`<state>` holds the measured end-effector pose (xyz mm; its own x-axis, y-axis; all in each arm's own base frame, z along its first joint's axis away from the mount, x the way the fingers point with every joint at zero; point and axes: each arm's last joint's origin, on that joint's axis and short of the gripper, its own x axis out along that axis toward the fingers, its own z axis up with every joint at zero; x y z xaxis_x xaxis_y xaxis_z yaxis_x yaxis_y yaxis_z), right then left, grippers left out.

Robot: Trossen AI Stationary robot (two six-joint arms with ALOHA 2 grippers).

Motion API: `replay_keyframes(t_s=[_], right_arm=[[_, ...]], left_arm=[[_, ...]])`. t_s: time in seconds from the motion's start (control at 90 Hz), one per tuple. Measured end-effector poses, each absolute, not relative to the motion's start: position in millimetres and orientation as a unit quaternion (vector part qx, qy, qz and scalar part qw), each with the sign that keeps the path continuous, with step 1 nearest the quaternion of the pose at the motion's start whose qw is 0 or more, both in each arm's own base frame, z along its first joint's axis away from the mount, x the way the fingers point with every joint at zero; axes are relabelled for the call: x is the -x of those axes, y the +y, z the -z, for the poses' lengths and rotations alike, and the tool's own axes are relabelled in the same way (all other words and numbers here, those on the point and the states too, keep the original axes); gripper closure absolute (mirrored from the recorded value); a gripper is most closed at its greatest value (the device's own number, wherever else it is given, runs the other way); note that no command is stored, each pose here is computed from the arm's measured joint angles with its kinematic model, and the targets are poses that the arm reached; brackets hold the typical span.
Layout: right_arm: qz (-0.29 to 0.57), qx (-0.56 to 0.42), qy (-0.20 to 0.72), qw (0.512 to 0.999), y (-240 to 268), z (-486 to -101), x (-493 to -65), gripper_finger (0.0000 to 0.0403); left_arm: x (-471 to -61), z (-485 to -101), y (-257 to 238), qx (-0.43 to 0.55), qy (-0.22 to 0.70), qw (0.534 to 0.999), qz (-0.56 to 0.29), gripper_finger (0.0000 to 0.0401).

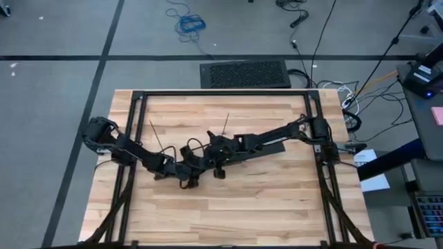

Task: Ziptie cables
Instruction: Close the black cable duct

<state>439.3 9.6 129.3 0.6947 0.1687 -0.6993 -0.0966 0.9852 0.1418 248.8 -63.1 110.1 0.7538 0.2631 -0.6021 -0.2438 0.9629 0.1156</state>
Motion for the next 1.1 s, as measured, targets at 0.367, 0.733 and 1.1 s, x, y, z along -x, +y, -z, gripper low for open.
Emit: replay_keyframes(t_s=[0.367,0.733,1.1], right_arm=[[-0.071,-0.049,0.384,0.919,9.6,-129.1,-439.2,0.0403],[-0.071,-0.052,0.384,0.919,9.7,-129.0,-439.1,0.0403],[-0.082,-0.067,0.392,0.914,11.4,-128.2,-437.5,0.0403]], left_arm=[[-229.4,-136.0,-63.6,0.026,0.361,0.920,-0.148,0.0081],[-223.0,-111.9,-76.7,0.002,0.388,0.909,-0.154,0.0083],[-227.1,-82.7,-76.0,0.024,0.348,0.928,-0.131,0.0151]])
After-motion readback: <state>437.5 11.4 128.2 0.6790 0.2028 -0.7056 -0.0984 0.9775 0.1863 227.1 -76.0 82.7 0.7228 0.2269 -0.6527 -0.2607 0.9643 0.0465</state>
